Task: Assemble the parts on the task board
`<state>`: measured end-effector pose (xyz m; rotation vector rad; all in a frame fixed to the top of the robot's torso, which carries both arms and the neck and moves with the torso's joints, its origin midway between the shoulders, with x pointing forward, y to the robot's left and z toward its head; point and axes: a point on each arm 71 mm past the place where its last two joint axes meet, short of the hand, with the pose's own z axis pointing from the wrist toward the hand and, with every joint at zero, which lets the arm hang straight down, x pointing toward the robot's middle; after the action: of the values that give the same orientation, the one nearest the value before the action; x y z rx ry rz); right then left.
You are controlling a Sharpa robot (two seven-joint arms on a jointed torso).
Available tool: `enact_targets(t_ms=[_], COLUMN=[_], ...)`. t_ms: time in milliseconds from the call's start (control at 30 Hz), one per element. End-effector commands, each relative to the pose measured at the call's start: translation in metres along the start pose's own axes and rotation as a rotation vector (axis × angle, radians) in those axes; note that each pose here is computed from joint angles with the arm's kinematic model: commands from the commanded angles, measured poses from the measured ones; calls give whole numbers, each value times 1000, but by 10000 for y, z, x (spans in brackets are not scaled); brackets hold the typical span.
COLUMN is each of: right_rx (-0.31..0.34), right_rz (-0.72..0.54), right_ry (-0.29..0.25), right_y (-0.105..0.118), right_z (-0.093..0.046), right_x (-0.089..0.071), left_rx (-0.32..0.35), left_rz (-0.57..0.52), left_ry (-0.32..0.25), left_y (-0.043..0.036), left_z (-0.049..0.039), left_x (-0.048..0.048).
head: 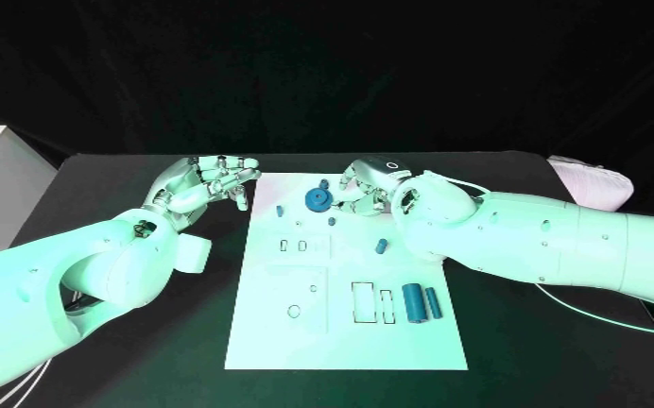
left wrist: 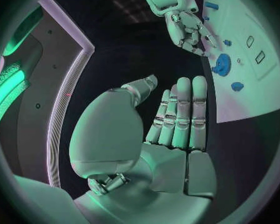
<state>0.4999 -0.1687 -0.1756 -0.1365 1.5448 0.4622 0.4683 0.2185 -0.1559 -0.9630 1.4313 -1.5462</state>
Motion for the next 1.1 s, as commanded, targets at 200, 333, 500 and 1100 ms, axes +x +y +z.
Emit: enact_targets(t_ms=[200,333,500,1100], right_rx=[-25,-13,21,50], right_rz=[146,242,344,264], right_ry=[-135,-136,-129,-41], right_y=[-188,-397,-769,-1509], right_z=[-146,-210,-310,-650], right_x=[-314,-430,-556,-422], left_rx=[9,10,10,11], left_rz=[-7,-6,-7,-9], left_ry=[9,8,8,15], left_y=[-10,-8,-3,9], left_z=[5,10,21,48], left_x=[0,-6,-9,7])
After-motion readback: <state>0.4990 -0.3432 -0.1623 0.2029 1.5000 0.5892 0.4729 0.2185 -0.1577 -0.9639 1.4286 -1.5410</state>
